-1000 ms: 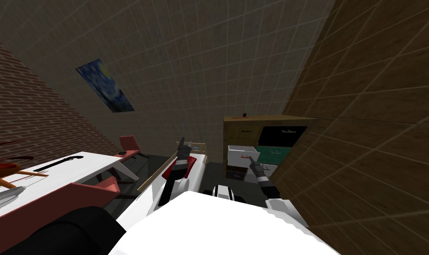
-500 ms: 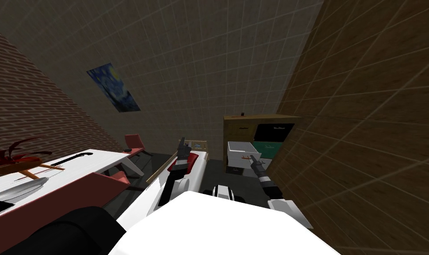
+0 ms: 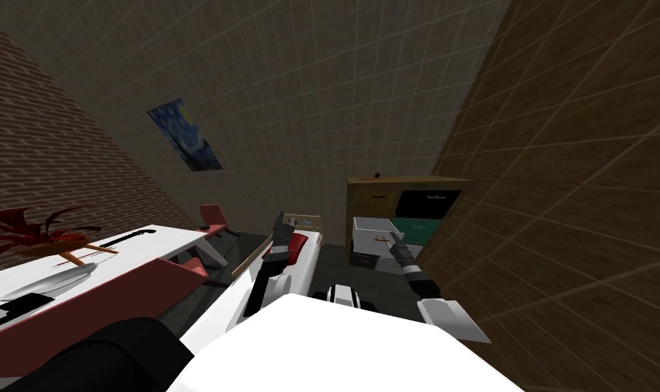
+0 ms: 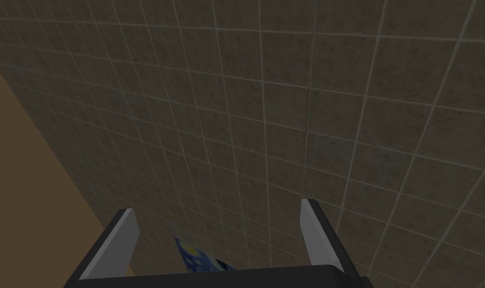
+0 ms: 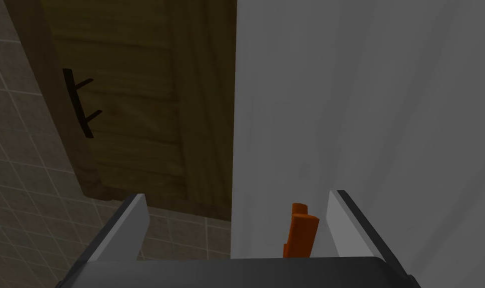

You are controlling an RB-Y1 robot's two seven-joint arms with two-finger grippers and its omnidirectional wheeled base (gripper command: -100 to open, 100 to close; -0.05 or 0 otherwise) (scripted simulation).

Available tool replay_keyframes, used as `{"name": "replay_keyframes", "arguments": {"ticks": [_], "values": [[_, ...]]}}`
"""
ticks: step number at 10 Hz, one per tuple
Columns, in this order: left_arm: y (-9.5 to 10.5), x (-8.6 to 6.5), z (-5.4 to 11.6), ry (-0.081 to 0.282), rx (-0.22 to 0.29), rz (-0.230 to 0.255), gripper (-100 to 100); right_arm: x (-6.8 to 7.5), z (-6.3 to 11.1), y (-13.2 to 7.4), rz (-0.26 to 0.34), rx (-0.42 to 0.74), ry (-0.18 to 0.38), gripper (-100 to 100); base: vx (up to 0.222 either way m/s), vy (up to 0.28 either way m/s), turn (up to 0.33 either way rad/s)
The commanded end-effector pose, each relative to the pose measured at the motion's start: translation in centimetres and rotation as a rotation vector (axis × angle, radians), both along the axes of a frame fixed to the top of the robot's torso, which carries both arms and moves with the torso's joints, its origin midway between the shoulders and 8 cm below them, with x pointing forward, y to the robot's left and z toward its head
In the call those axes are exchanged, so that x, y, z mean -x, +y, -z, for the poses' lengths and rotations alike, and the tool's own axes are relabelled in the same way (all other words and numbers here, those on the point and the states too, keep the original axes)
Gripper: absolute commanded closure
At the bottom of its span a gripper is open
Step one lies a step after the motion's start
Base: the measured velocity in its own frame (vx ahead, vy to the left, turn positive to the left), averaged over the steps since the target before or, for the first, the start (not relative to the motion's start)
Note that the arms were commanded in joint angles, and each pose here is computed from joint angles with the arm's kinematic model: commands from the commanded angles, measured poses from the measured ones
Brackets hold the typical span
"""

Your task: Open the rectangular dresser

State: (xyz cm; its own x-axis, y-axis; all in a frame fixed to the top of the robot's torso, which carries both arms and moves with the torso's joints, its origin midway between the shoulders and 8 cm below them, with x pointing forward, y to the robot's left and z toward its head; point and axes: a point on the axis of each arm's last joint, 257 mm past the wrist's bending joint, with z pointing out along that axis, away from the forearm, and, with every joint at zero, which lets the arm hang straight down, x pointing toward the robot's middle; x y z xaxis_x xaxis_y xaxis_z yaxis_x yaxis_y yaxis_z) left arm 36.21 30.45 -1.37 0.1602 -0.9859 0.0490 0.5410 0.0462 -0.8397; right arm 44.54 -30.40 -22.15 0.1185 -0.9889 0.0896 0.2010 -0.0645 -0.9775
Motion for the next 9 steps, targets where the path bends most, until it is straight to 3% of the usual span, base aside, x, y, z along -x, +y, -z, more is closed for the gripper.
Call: {"name": "replay_keyframes", "arguments": {"ticks": [1,2,3,4,9], "values": [[0.0,0.0,0.0,0.0,0.0,0.0,0,-0.7,-1.6,-1.1,0.011,-0.003,0.0,-100,-0.046,0.025,0.041],[0.0,0.0,0.0,0.0,0.0,0.0,0,-0.9,-2.2,-1.4,0.014,-0.005,-0.001,-100,-0.046,0.028,0.053],[0.0,0.0,0.0,0.0,0.0,0.0,0,-0.6,-1.4,-1.3,0.014,-0.004,0.01,-100,-0.015,0.01,0.008],[0.0,0.0,0.0,0.0,0.0,0.0,0,-0.6,-1.3,-1.4,0.017,-0.006,0.015,0,0.0,0.0,0.0],[0.0,0.0,0.0,0.0,0.0,0.0,0,-0.5,-0.8,-1.5,0.02,-0.007,0.025,0,0.0,0.0,0.0]]}}
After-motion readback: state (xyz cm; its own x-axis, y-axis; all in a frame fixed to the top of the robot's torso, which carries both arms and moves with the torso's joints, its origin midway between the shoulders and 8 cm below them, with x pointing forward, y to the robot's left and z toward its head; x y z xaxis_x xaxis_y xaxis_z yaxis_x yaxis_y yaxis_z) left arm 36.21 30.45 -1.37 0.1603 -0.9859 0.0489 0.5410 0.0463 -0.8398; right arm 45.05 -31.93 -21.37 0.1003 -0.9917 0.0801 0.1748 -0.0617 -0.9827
